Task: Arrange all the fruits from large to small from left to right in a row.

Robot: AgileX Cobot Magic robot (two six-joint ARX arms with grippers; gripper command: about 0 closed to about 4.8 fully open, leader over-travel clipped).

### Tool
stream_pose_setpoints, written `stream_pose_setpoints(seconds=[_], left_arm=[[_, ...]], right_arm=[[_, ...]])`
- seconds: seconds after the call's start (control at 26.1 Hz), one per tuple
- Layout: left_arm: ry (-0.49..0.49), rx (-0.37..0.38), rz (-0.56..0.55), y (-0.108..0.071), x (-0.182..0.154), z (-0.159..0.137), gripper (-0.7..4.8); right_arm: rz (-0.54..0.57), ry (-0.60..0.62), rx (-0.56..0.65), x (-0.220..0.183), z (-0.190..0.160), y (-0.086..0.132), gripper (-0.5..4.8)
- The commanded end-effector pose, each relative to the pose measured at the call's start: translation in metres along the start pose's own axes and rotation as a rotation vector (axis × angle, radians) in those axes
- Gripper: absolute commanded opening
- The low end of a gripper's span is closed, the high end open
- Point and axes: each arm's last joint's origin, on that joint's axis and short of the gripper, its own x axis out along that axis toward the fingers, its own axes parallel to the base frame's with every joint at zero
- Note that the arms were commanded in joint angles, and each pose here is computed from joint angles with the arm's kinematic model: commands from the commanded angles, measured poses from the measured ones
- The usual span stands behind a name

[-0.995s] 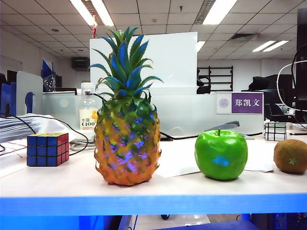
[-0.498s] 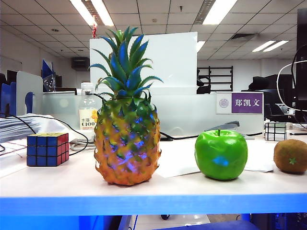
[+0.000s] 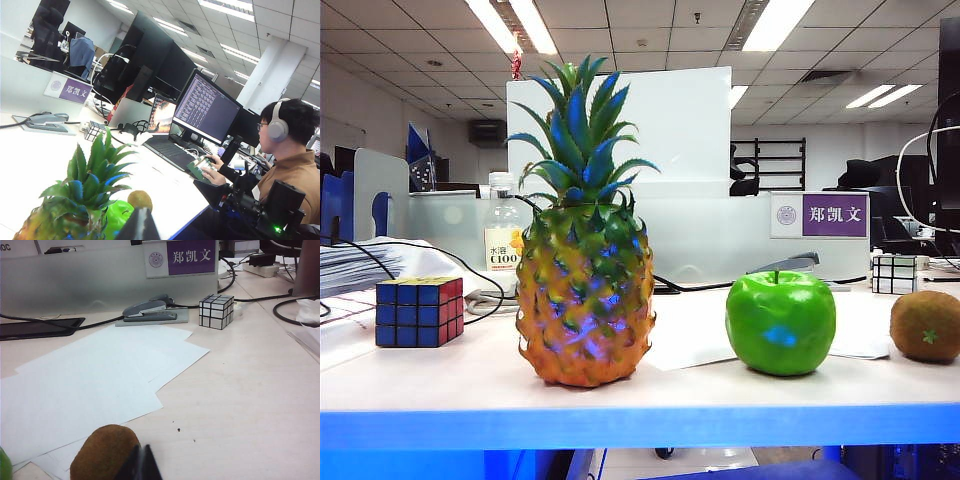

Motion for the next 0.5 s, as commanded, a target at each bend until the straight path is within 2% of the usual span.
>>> stream_pose_setpoints(seconds=[0.04,0.19,0.23,0.27,0.31,0.34,0.38,0.42,0.46,0.5], left_arm=[[-0.007,0.017,-0.004,-0.001,0.000,0.001,-0.06],[0.007,0.027,-0.014,-0.001,0.000,0.001,-0.06],[0.006,0.087,-0.013,-0.001,0.000,0.001,-0.06],[-0.004,0.227,0.005,0.000,0.000,0.000,-0.06],[-0.002,0.277,0.021,0.001,0.000,-0.001,-0.06],[-0.015,0.320,0.103,0.006,0.000,-0.003,-0.06],[-0.030,0.316,0.161,0.009,-0.001,-0.003,-0.06],[-0.071,0.279,0.323,0.018,-0.002,-0.006,-0.06],[-0.087,0.251,0.413,0.023,-0.004,-0.009,-0.06],[-0.096,0.206,0.550,0.030,-0.007,-0.014,-0.06]], right_arm=[[0.001,-0.010,0.004,0.000,-0.001,0.000,-0.01],[0.001,-0.010,0.004,0.000,-0.001,0.000,-0.01],[0.001,-0.010,0.004,0.000,-0.001,0.000,-0.01],[0.001,-0.010,0.004,0.000,-0.001,0.000,-0.01],[0.001,-0.010,0.004,0.000,-0.001,0.000,-0.01],[0.001,-0.010,0.004,0.000,-0.001,0.000,-0.01],[0.001,-0.010,0.004,0.000,-0.001,0.000,-0.01],[0.002,-0.010,0.004,0.000,-0.001,0.000,-0.01],[0.002,-0.010,0.004,0.000,-0.001,0.000,-0.01],[0.002,-0.010,0.004,0.000,-0.001,0.000,-0.01]])
